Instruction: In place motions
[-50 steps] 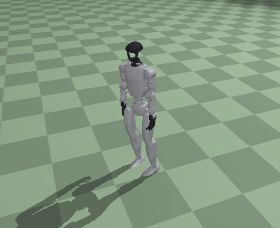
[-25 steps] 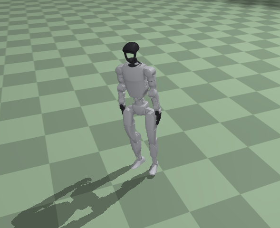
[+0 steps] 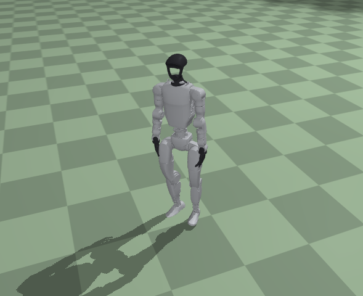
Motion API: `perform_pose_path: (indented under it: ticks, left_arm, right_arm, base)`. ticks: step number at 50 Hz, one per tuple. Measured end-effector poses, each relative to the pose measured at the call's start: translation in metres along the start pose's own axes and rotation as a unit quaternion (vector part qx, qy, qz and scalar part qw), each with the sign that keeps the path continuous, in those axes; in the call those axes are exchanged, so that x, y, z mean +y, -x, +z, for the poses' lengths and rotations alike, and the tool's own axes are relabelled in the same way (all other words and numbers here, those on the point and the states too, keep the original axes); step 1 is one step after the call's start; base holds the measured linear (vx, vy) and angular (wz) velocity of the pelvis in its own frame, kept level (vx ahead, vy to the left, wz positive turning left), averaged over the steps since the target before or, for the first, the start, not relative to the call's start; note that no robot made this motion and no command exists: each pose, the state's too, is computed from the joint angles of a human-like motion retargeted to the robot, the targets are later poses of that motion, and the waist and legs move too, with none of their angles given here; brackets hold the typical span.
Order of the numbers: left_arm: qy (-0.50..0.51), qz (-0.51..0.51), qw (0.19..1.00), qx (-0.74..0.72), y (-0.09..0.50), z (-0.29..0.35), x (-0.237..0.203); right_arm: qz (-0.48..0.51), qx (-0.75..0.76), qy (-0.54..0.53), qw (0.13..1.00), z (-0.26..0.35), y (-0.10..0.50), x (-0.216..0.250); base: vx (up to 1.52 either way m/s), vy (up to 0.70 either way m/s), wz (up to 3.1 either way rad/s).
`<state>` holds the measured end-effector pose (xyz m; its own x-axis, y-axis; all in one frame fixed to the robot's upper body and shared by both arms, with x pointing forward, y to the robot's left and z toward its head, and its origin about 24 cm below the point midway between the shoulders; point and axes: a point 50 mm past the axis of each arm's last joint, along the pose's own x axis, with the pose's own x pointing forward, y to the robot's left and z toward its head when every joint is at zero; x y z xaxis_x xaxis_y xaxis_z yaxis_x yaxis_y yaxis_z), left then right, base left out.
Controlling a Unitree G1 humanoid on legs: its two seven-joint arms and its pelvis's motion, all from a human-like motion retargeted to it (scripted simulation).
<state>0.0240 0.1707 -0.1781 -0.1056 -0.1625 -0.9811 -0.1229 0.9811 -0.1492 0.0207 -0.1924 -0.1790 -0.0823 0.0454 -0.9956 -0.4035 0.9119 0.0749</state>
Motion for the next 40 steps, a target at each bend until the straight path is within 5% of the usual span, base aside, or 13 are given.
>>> perform_pose_path:
  ticks: [40]
  left_arm:
    - [0.004,0.003,1.000,0.023,-0.001,-0.012,0.002]
  right_arm:
    - [0.019,0.035,0.007,0.999,-0.018,-0.002,0.008]
  base:
    - [0.01,0.01,0.05]
